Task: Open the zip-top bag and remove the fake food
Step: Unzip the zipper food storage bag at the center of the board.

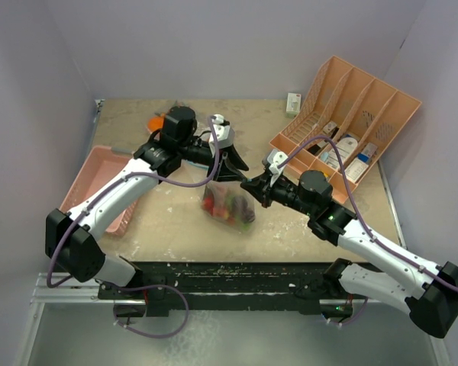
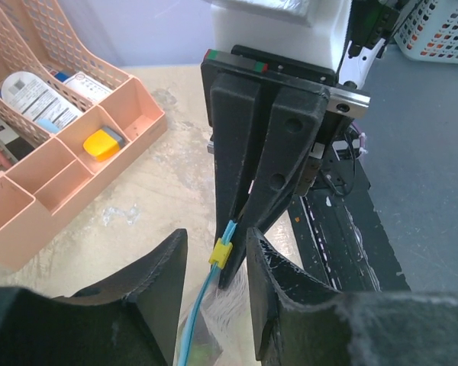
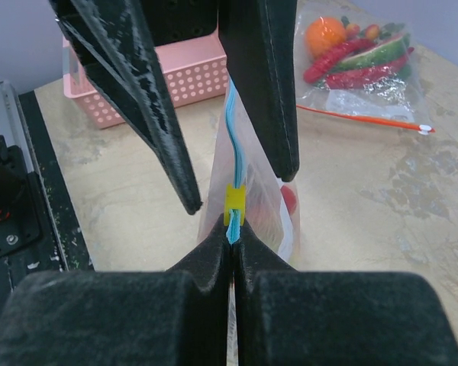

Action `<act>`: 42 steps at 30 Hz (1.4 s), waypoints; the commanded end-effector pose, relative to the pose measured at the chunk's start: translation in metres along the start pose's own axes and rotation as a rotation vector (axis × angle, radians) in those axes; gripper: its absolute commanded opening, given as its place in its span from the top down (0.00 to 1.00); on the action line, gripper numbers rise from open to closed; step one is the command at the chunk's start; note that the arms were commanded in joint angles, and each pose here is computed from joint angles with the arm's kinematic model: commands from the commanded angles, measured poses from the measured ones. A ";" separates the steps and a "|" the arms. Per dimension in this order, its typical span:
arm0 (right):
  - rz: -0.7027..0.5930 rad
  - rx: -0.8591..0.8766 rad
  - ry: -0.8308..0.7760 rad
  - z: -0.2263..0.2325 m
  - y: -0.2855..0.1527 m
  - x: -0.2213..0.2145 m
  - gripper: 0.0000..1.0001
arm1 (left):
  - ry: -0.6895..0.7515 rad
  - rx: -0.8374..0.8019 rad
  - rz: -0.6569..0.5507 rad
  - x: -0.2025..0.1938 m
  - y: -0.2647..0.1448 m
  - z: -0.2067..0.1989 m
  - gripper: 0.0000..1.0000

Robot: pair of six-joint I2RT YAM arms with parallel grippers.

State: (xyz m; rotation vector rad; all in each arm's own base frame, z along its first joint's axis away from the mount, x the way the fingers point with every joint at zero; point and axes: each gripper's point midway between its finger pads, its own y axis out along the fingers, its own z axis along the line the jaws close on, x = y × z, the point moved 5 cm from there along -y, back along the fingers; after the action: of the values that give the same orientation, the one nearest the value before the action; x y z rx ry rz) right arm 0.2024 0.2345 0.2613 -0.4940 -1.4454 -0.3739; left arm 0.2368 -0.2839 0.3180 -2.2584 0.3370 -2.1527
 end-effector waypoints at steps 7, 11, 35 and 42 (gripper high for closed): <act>-0.084 0.025 -0.010 0.004 -0.002 0.027 1.00 | 0.031 -0.046 -0.019 0.002 0.004 0.000 0.62; -0.087 0.027 -0.009 0.005 -0.001 0.029 1.00 | 0.025 -0.038 -0.009 -0.001 0.004 0.000 0.71; -0.102 0.037 -0.006 0.005 0.002 0.036 1.00 | 0.000 -0.041 -0.001 -0.012 0.004 -0.003 0.78; -0.110 0.021 0.001 0.006 -0.005 0.034 1.00 | -0.013 -0.025 0.007 -0.012 0.002 -0.003 1.00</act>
State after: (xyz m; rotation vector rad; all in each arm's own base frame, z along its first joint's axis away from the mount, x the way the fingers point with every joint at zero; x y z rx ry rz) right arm 0.2019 0.2344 0.2596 -0.4945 -1.4231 -0.3642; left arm 0.2360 -0.2850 0.2960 -2.3141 0.3911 -2.0774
